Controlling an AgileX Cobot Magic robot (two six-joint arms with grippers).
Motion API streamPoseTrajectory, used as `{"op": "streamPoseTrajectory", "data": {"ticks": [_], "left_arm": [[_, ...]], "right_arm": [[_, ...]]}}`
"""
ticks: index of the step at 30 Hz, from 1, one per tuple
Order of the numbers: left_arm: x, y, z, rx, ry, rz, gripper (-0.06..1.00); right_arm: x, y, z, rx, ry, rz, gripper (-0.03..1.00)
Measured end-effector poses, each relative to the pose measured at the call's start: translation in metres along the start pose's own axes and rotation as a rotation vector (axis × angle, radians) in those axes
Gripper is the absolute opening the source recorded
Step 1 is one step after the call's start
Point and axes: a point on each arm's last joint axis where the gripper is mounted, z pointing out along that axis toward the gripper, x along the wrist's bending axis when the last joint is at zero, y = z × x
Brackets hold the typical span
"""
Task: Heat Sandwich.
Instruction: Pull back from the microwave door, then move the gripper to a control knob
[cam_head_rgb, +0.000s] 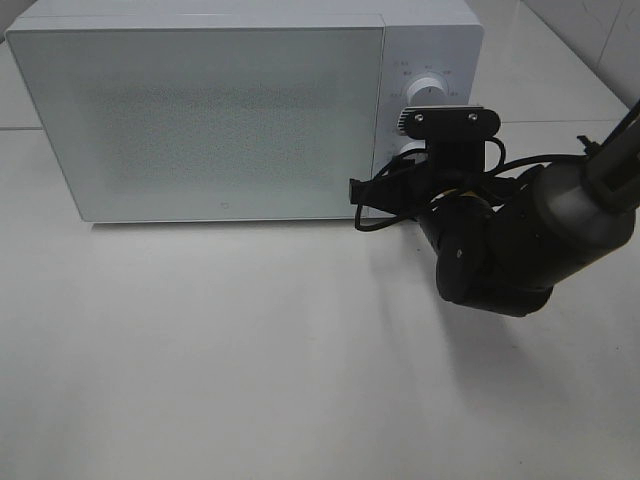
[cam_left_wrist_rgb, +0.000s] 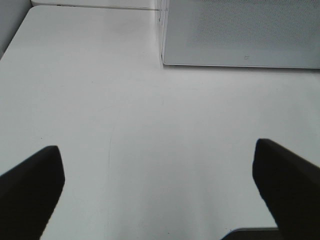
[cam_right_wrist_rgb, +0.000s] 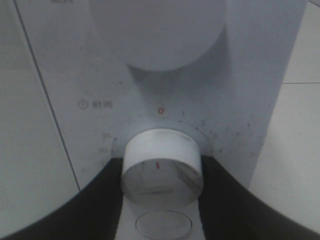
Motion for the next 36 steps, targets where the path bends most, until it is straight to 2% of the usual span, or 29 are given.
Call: {"op": "streamPoseTrajectory", "data": {"ticks": [9, 18, 23, 28, 31, 32, 36], "left_arm": [[0.0000, 0.0000, 0.0000, 0.000, 0.000, 0.000, 0.97], [0.0000, 0.0000, 0.0000, 0.000, 0.000, 0.000, 0.97], [0.0000, 0.0000, 0.0000, 0.000, 0.000, 0.000, 0.97], [0.0000, 0.0000, 0.0000, 0.000, 0.000, 0.000, 0.97], [0.0000, 0.0000, 0.0000, 0.000, 0.000, 0.000, 0.97], [0.0000, 0.0000, 0.0000, 0.000, 0.000, 0.000, 0.97], [0.0000, 0.0000, 0.0000, 0.000, 0.000, 0.000, 0.97]], "right_arm": [[0.0003, 0.0003, -0.0002, -0.001, 0.000, 0.008, 0.44], [0.0006, 0.0005, -0.0002, -0.003, 0.004, 0.134, 0.44], [0.0011, 0.0022, -0.0006, -0.009, 0.011, 0.318, 0.44], [0.0012, 0.0028, -0.0012, -0.008, 0.015, 0.416, 0.44], [0.0012, 0.0029, -0.0017, -0.009, 0.021, 0.544, 0.44], [0.0012, 0.0029, -0.0017, -0.009, 0.021, 0.544, 0.44], [0.0013, 0.0033, -0.0023, -0.018, 0.028, 0.718, 0.44]]}}
